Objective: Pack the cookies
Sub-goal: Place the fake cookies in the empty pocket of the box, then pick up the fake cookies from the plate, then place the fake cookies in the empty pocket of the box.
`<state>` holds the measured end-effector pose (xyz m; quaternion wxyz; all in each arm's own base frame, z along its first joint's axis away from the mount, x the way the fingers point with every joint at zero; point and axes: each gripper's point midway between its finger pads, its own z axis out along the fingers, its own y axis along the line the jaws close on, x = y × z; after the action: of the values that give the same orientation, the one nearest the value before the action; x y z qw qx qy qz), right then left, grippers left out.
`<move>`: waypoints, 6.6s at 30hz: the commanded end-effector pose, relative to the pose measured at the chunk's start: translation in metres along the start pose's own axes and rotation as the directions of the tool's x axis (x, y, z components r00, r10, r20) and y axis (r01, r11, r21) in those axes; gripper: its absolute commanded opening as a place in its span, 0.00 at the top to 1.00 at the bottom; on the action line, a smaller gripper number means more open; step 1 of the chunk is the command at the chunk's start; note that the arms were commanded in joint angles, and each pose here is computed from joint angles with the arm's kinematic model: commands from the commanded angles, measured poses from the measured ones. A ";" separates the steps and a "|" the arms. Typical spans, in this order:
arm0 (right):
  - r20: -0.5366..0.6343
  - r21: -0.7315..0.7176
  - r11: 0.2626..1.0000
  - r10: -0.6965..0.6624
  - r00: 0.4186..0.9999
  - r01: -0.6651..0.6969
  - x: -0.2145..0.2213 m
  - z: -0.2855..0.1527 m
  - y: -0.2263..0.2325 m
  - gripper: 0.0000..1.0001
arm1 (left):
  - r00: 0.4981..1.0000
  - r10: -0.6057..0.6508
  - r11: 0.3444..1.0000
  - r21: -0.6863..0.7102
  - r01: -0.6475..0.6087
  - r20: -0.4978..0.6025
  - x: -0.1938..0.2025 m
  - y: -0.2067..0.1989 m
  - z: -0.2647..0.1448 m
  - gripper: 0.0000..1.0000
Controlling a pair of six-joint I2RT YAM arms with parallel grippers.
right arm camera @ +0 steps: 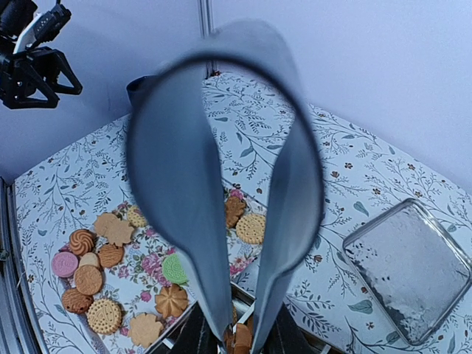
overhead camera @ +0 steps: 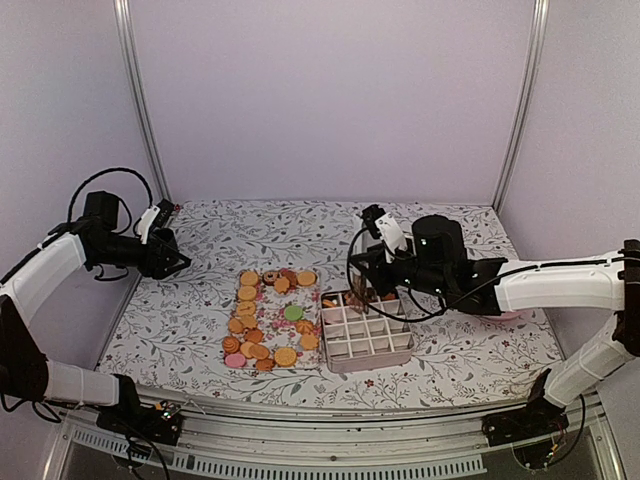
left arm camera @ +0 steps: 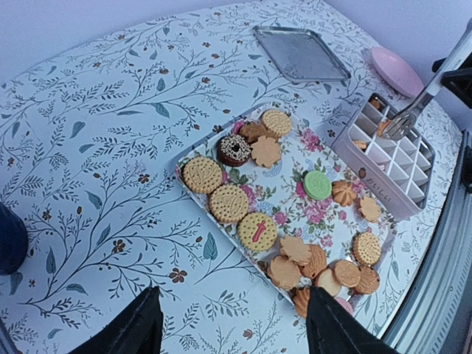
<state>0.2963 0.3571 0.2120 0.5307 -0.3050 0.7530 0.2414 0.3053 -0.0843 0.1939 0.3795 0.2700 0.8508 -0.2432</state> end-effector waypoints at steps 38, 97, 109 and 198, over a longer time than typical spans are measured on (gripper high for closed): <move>0.122 -0.137 0.991 0.008 0.992 0.008 -0.058 0.009 0.055 0.62 | 1.000 0.001 1.000 -0.005 -0.001 0.013 -0.004 0.003 0.000 0.33; 0.123 -0.291 0.956 0.002 0.992 0.034 -0.069 0.122 0.132 1.00 | 1.000 -0.005 1.000 -0.025 0.005 -0.013 0.011 0.007 0.005 0.33; 0.196 -0.146 0.989 0.033 0.980 -0.004 -0.087 0.057 0.079 1.00 | 1.000 -0.013 1.000 -0.005 0.013 -0.003 0.007 0.006 0.007 0.33; 0.108 -0.158 0.986 -0.028 0.994 0.045 -0.088 0.031 0.048 0.56 | 0.996 -0.017 0.999 0.047 0.021 -0.086 0.009 0.034 0.037 0.34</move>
<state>0.3206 0.3791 0.2693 0.5453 -0.3077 0.7347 0.2611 0.3372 -0.0799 0.1537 0.3250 0.2704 0.8693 -0.2560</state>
